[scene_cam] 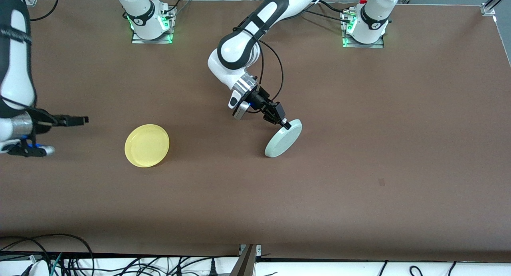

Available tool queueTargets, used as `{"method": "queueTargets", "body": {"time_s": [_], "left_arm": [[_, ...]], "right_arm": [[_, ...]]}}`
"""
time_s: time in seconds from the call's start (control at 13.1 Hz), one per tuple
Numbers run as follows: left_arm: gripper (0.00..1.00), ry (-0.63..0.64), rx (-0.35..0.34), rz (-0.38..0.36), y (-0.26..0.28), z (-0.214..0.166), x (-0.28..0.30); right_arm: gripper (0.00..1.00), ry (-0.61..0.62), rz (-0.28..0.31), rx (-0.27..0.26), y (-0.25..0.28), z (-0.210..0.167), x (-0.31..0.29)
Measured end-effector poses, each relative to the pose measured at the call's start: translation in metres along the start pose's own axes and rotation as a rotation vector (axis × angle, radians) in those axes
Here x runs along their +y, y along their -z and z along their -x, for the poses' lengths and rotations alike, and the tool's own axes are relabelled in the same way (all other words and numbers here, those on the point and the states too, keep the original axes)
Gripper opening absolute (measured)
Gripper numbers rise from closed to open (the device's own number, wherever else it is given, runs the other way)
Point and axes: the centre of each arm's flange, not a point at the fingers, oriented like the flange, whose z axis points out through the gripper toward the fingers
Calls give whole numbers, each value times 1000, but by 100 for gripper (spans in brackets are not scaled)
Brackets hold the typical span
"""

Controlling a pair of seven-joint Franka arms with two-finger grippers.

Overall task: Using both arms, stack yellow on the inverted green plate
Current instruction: 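Lift and flip the green plate while the right gripper reaches the yellow plate, then lower the inverted green plate to the table middle and open the left gripper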

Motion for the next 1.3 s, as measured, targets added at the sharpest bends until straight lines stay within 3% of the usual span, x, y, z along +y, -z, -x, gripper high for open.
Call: {"method": "queueTargets", "body": {"time_s": [0.38, 0.77, 1.23, 1.3], "left_arm": [[3, 13, 16, -11, 6, -5, 5], [3, 1, 87, -58, 30, 5, 39], [3, 11, 131, -62, 63, 18, 51], [8, 12, 141, -57, 72, 22, 54]], "right_arm": [[100, 16, 4, 55, -93, -31, -9], [100, 19, 20, 190, -163, -34, -12], [100, 33, 28, 273, -180, -20, -22], [100, 26, 14, 281, -180, -17, -24]]}}
